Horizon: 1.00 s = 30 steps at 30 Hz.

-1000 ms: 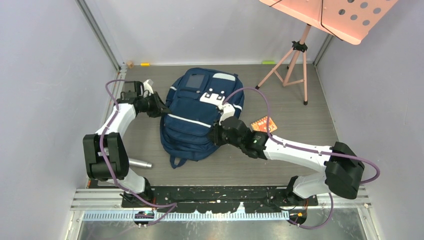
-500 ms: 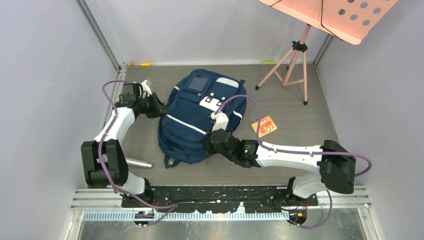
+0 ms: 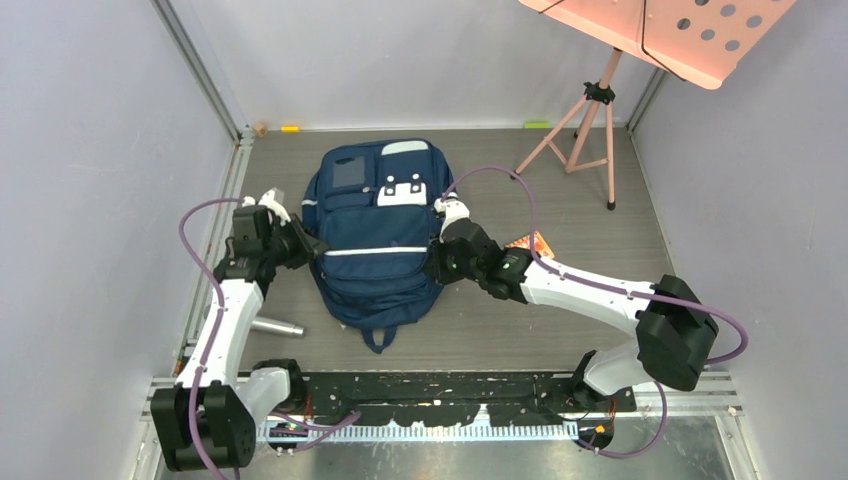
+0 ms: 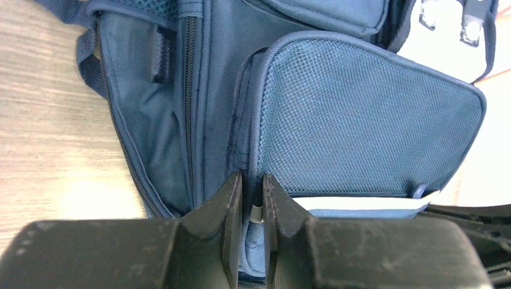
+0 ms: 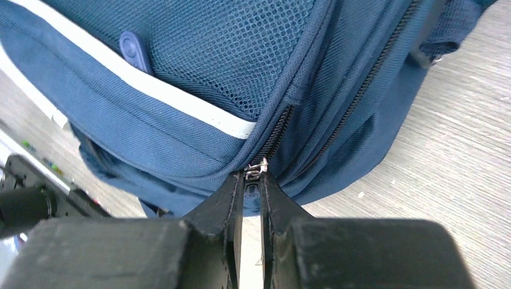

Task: Pack the student bag
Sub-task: Unzip the student bag at the center of the board.

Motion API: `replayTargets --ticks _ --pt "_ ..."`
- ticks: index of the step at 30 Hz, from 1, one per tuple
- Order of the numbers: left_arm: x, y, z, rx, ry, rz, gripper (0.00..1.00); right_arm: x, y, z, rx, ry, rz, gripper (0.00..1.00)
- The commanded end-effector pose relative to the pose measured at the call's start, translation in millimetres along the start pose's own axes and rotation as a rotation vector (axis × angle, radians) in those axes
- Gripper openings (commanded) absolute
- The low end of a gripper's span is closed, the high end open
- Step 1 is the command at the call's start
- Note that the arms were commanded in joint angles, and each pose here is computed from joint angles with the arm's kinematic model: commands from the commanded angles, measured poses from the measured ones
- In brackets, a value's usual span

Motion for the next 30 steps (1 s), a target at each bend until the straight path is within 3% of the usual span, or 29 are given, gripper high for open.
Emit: replayTargets --ticks 1,5,11,17,23,30 --pt "-8.9 10.7 -4.4 -0.125 -0.050 -0.075 0.00 17.7 -25.0 -12.0 0.115 0.163 -0.093 0.00" --pt "-3.0 18.2 -5.8 -0.209 -0.022 -0.107 0.00 22.2 -55.8 -16.9 0.159 0.176 -0.070 0.00" --pt "4.4 21.2 -13.9 -0.304 0.001 -0.155 0.00 41.3 -68.1 -26.3 0.108 0.162 -0.081 0.00" --pt "5.1 15.8 -20.5 -0.324 -0.017 -0.169 0.00 56.2 -45.0 -21.9 -0.032 0.078 0.002 0.00" --pt "6.9 9.2 -21.3 -0.311 -0.025 -0.180 0.00 97.5 -6.9 -21.9 -0.204 0.177 0.096 0.00" --pt "7.3 2.6 -19.6 -0.301 -0.035 -0.192 0.00 132.7 -11.2 6.4 -0.151 0.161 -0.001 0.00"
Point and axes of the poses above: each gripper's point midway between its finger pads, its own z axis out along the fingers, its own x axis along the line the jaws close on, y = z × x, the point moved 3 cm from there along -z, back along the fingers, and after that the axes turned 11 degrees about -z, right-handed, at the moved point
